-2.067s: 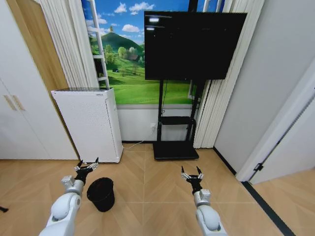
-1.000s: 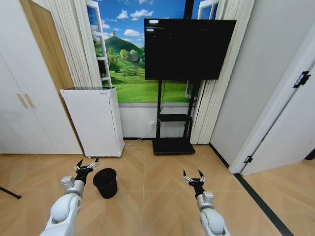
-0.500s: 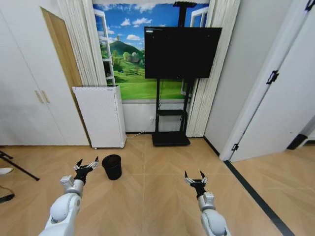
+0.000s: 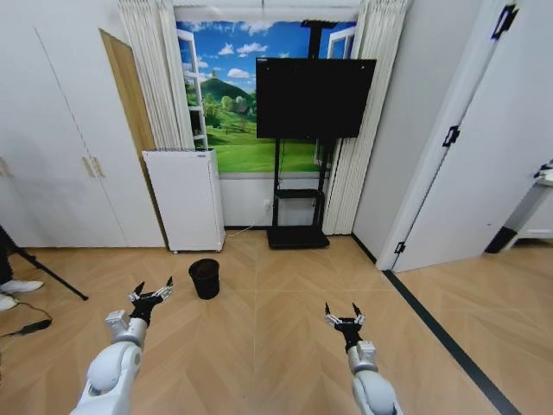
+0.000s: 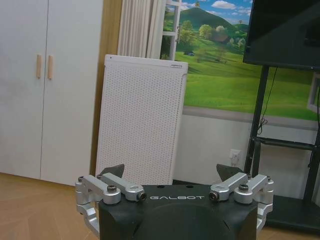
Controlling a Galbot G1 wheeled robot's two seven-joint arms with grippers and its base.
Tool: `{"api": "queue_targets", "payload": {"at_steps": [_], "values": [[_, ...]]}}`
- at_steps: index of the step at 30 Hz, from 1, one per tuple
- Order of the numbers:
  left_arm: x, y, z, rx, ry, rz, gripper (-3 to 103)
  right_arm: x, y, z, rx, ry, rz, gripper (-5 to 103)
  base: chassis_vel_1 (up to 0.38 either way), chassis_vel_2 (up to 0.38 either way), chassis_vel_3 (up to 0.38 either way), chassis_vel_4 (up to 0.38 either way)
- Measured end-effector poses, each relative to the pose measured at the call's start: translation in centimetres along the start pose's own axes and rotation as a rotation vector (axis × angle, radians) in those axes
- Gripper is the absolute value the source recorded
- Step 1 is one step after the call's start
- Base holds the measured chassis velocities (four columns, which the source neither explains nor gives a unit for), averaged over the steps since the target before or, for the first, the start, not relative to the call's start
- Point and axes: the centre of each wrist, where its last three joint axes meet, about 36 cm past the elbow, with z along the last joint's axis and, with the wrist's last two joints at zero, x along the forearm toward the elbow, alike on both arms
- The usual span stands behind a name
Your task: Pick up the trash bin and place the garbage on the floor into it.
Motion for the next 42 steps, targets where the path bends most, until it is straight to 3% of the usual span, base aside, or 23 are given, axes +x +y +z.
{"api": "queue_targets", "payload": {"at_steps": [12, 42], "values": [[0.29, 0.79, -0.61, -0.007, -0.007, 0.0, 100, 0.71, 0.66, -0.53, 0.011, 0.007, 0.002, 100, -0.017, 0.012, 0.016, -0.014], [-0.14, 0.49, -0.23, -0.001, -0.002, -0.001, 100, 0.66, 0.31, 0.2, 0.019, 0.026, 0.007, 100, 0.014, 0.013, -0.014, -0.015]]}}
